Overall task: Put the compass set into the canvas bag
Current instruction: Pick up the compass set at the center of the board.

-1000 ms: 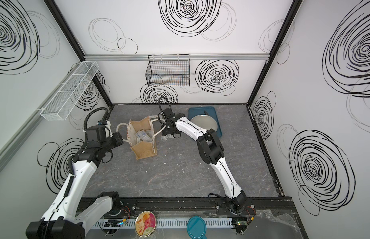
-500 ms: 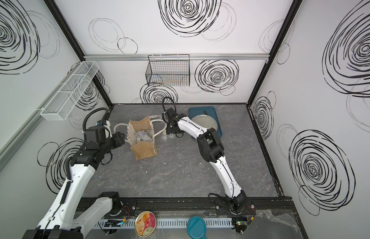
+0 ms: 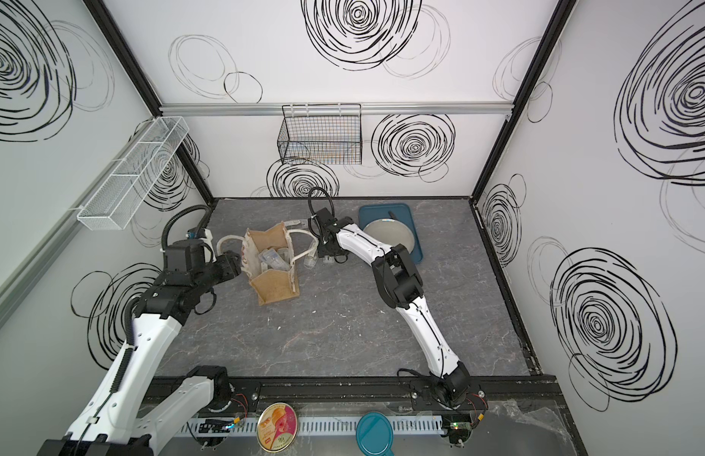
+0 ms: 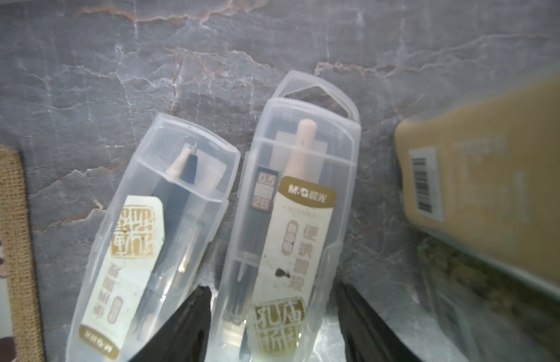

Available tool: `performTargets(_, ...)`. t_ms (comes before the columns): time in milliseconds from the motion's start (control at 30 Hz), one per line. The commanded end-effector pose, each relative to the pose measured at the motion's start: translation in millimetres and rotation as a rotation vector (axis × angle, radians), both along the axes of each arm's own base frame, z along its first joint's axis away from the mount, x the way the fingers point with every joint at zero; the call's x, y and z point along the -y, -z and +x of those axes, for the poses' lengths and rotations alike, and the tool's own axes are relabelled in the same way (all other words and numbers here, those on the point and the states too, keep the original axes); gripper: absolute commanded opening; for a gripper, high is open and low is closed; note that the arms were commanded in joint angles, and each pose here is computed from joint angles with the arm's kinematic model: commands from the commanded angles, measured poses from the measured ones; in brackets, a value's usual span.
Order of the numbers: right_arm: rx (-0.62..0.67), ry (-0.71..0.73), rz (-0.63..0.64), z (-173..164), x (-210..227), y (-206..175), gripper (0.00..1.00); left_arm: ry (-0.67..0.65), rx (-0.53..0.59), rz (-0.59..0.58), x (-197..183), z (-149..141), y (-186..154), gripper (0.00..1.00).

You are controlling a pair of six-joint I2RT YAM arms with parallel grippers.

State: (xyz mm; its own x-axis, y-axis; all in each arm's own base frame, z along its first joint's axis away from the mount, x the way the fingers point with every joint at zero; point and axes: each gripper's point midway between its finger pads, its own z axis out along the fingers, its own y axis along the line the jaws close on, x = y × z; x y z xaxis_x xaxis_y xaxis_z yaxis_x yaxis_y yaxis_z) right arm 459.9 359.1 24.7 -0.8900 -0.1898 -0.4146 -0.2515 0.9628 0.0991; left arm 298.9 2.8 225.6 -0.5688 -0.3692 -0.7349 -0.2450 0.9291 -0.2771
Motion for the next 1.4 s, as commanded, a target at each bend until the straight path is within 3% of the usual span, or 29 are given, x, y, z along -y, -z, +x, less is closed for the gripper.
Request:
performTargets(0,-0.06,0.001,-0.049,-9,13,18,0.68,-0.016,0.033,0.014,-3,5,-16,0.66)
performTargets(167,-0.102,-0.002,-0.035,-13,10,26,0.62,-0.018,0.045,0.025,-4,5,-24,0.68)
performTargets(267,-0.098,-0.017,-0.025,-16,7,17,0.54,-0.021,0.049,0.028,-4,4,-26,0.69)
performTargets(467,-0.106,-0.067,-0.007,-42,0,-6,0.48,-0.033,0.04,0.053,-8,1,-29,0.71)
performTargets(1033,-0.098,-0.137,0.003,-141,46,-58,0.46,-0.003,0.1,0.019,3,-4,-44,0.74)
performTargets(1167,-0.042,-0.103,-0.005,-151,68,-85,0.46,0.0,0.101,0.029,2,-6,-44,0.74)
performTargets(1367,0.104,-0.069,0.031,-151,88,-154,0.46,0.001,0.08,0.059,-1,-4,-39,0.77)
